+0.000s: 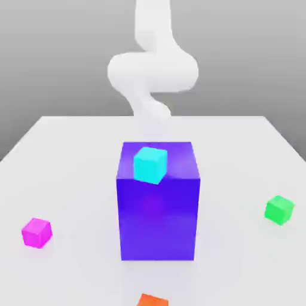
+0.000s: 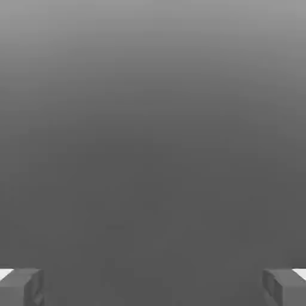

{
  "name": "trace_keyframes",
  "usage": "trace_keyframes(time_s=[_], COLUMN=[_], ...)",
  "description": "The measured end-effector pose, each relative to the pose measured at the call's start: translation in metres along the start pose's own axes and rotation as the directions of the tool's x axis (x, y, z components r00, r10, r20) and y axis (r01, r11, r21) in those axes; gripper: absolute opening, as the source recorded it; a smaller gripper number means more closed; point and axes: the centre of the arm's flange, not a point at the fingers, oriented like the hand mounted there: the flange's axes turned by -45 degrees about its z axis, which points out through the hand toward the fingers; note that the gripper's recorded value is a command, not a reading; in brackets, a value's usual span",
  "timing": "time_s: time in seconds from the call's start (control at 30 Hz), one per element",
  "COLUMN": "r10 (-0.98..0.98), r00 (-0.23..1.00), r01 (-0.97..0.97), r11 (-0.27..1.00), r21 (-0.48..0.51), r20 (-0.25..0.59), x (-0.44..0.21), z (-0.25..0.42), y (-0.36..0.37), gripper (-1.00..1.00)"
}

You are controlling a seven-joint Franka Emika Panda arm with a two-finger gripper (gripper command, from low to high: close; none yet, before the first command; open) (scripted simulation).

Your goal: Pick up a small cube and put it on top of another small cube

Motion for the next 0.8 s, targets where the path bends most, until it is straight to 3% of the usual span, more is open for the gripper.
trace_keyframes(time_s=[0.17,0.37,0.57,0.8], r10=[0.294,0.62,0.868,0.995], r00=[0.951,0.774,0.491,0.066], r01=[-0.276,-0.548,-0.724,-0.771], r11=[0.947,0.757,0.454,0.003], r21=[-0.163,-0.356,-0.519,-0.636], r20=[0.099,0.128,0.074,-0.076], x=[-0.019,-0.073,-0.159,-0.285], z=[0.102,0.201,0.273,0.32], y=[0.056,0.137,0.215,0.284], gripper=[0.0,0.0,0.0,0.0])
